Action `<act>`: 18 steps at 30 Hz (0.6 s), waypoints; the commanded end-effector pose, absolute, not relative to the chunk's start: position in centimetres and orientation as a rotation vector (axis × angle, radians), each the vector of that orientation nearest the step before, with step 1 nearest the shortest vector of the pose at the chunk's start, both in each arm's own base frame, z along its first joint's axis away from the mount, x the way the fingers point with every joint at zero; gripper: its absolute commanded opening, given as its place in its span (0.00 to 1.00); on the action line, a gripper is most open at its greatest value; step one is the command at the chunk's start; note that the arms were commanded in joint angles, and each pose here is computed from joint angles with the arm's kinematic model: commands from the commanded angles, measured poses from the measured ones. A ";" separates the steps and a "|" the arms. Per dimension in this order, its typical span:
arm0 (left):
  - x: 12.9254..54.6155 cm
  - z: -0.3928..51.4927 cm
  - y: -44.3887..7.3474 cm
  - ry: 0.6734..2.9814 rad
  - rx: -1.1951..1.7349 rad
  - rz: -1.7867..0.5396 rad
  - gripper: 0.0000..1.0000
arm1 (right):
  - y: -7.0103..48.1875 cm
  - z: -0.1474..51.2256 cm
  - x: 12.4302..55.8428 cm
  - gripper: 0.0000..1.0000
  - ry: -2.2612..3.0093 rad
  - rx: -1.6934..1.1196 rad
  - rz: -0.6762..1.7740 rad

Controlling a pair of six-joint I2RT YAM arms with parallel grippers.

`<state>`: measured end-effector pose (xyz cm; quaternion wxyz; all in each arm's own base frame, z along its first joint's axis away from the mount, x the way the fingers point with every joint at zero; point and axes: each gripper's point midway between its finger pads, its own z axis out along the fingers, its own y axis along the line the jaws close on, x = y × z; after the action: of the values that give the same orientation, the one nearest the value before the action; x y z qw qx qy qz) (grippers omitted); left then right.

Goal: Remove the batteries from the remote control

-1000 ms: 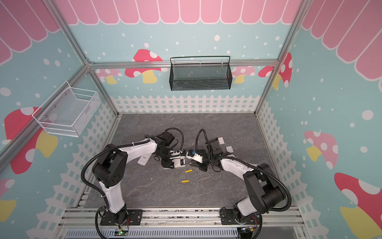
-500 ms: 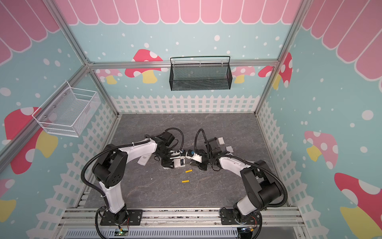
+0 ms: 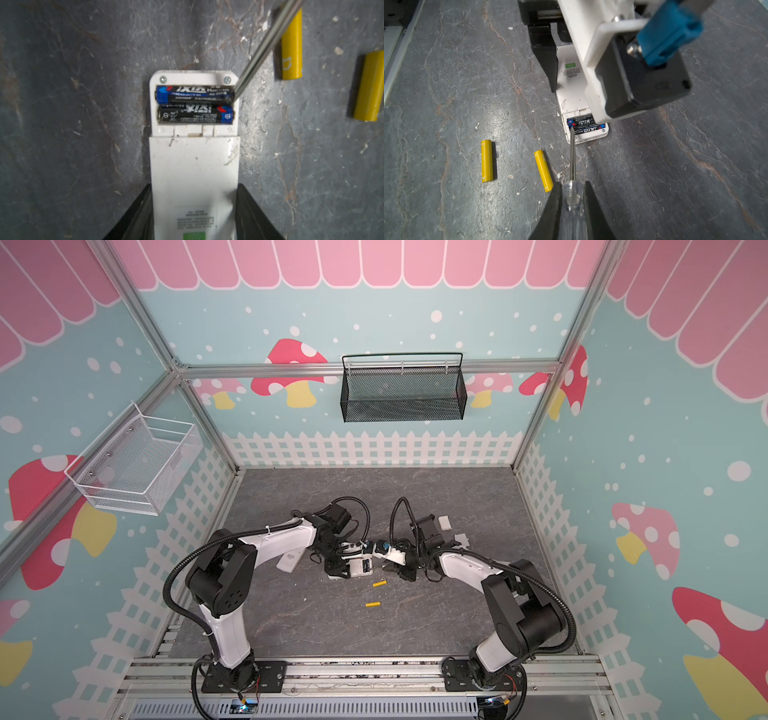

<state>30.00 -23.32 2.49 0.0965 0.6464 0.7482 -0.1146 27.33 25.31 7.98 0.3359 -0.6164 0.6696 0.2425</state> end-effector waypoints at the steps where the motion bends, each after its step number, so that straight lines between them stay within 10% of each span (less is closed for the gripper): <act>1: 29.4 2.1 -23.6 2.205 1.960 -0.361 0.54 | 25.5 8.1 26.8 0.00 1.724 -1.637 0.672; 18: 29.3 2.0 -23.7 2.200 1.970 -0.352 0.53 | 25.2 7.1 27.1 0.00 1.764 -1.643 0.630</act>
<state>29.95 -23.36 2.45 0.0955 0.6486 0.7470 -0.1104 26.90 25.13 7.39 0.3217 -0.6166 0.6747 0.2472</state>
